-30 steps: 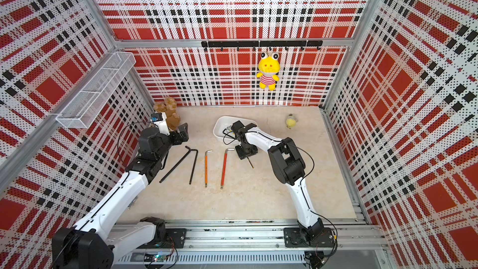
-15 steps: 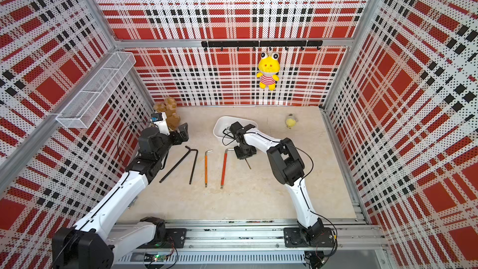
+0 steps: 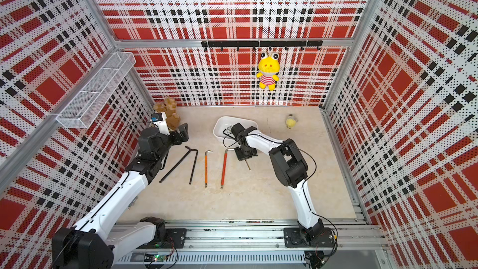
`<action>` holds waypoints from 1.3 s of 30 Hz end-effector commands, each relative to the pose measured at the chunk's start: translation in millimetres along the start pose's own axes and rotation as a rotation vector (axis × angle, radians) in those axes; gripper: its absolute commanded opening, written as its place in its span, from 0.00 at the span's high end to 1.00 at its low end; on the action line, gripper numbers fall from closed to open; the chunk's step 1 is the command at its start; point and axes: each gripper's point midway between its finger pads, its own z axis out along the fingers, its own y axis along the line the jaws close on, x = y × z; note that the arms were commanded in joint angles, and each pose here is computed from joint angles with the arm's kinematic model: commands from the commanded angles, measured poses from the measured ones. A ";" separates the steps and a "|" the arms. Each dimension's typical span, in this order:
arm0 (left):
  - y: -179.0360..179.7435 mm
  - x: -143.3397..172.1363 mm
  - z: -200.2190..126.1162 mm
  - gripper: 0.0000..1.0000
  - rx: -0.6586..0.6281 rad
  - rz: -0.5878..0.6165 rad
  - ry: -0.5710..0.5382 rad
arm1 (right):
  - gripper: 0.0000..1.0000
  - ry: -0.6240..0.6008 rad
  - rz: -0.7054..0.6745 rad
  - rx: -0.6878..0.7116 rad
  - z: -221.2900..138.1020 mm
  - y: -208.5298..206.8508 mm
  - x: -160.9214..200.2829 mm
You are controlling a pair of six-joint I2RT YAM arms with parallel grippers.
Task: Put the hex key on the desktop into the storage box
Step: Pick up the Allen key from the center of the board, then place the Allen key in the storage box.
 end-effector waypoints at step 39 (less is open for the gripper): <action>2.2 -13.1 -7.5 0.01 0.015 -0.007 -0.051 | 1.00 -0.448 -0.625 0.054 -129.1 0.3 -160.7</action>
